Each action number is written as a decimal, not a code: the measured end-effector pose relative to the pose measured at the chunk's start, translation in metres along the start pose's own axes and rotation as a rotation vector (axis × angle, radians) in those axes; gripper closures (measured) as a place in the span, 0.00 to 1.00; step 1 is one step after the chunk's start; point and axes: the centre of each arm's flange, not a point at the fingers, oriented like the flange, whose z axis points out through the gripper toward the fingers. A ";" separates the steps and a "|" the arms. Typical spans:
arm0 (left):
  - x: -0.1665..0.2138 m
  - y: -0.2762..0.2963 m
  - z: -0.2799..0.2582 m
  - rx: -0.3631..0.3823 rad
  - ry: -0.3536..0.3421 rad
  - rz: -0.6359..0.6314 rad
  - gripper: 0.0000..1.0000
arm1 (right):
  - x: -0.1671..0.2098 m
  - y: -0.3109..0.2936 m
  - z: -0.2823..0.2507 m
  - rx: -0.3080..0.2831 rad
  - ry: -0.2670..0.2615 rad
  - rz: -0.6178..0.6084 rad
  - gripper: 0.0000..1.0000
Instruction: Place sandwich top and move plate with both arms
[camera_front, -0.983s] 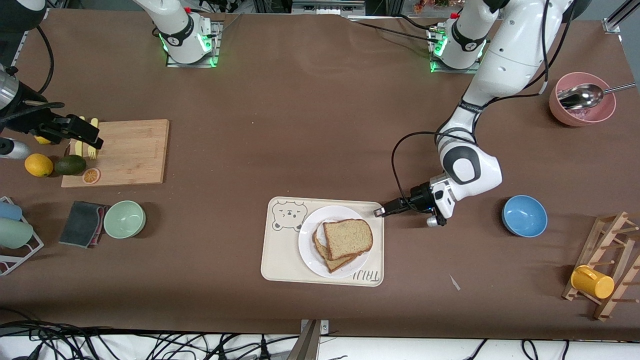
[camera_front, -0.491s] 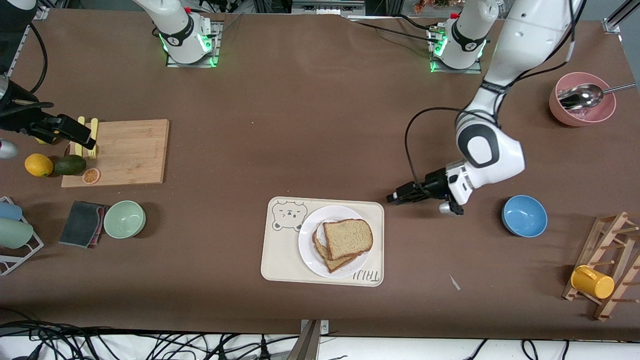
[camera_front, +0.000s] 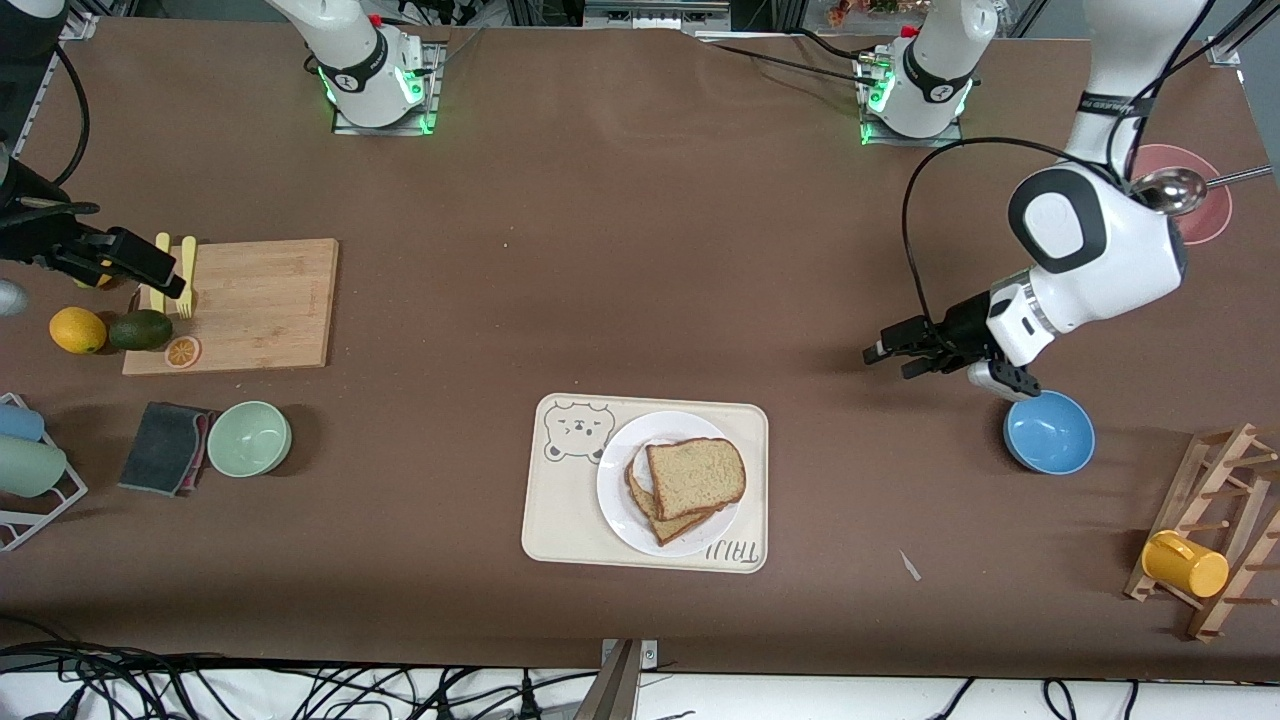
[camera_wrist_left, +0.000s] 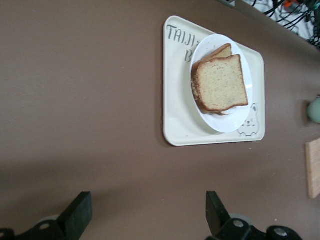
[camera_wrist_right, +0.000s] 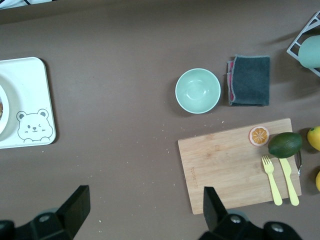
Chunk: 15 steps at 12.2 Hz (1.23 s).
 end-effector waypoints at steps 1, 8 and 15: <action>0.000 0.004 -0.012 0.060 -0.021 0.012 0.00 | 0.000 0.002 -0.002 0.000 0.003 -0.003 0.00; -0.002 0.033 -0.111 0.314 -0.144 0.041 0.00 | -0.001 0.000 -0.004 0.001 0.006 -0.011 0.00; 0.015 0.084 -0.196 0.543 -0.199 -0.030 0.00 | -0.021 0.004 -0.027 0.003 -0.011 0.011 0.00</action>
